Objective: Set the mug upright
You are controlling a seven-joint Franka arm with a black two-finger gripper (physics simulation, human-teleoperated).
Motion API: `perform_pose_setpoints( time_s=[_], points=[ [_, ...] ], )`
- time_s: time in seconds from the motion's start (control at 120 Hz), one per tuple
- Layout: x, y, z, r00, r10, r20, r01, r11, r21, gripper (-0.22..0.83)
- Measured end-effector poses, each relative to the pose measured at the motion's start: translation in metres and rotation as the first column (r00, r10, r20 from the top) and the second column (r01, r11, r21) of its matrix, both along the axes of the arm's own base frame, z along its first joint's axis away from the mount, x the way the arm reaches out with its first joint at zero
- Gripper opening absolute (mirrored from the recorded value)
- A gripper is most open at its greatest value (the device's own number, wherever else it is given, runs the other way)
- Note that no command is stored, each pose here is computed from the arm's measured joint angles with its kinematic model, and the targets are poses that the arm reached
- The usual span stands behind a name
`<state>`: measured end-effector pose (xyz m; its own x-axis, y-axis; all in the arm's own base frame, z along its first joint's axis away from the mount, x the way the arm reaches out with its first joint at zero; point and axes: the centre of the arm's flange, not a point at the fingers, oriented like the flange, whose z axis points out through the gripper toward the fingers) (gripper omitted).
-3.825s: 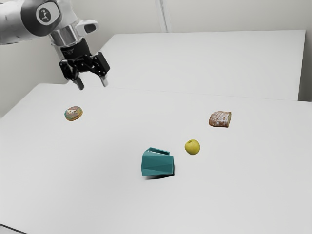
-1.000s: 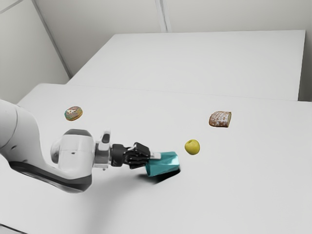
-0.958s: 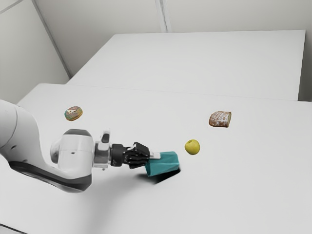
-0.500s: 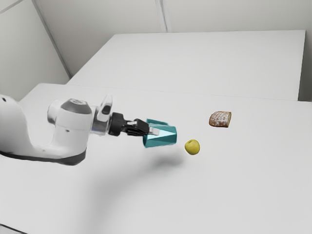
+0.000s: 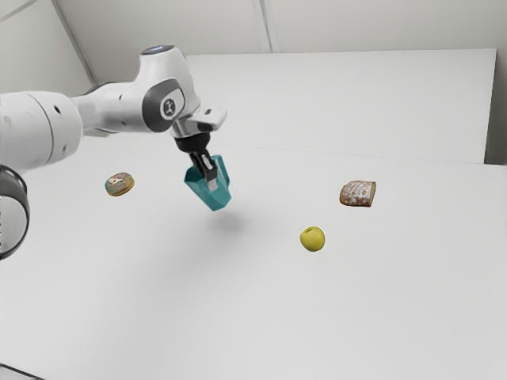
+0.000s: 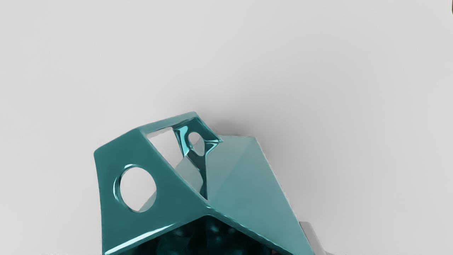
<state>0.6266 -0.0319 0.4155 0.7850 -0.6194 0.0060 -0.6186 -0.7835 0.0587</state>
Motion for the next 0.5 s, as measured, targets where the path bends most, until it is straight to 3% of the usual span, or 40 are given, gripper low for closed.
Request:
perform_pose_setpoints(
  time_s=[0.458, 0.5],
  points=[
    [0.004, 0.005, -0.059, 0.971, 0.222, -0.088, -0.214, 0.972, 0.092, -0.17],
    [0.004, 0.004, -0.06, 0.968, 0.236, -0.09, -0.228, 0.969, 0.093, -0.09]
  ],
)
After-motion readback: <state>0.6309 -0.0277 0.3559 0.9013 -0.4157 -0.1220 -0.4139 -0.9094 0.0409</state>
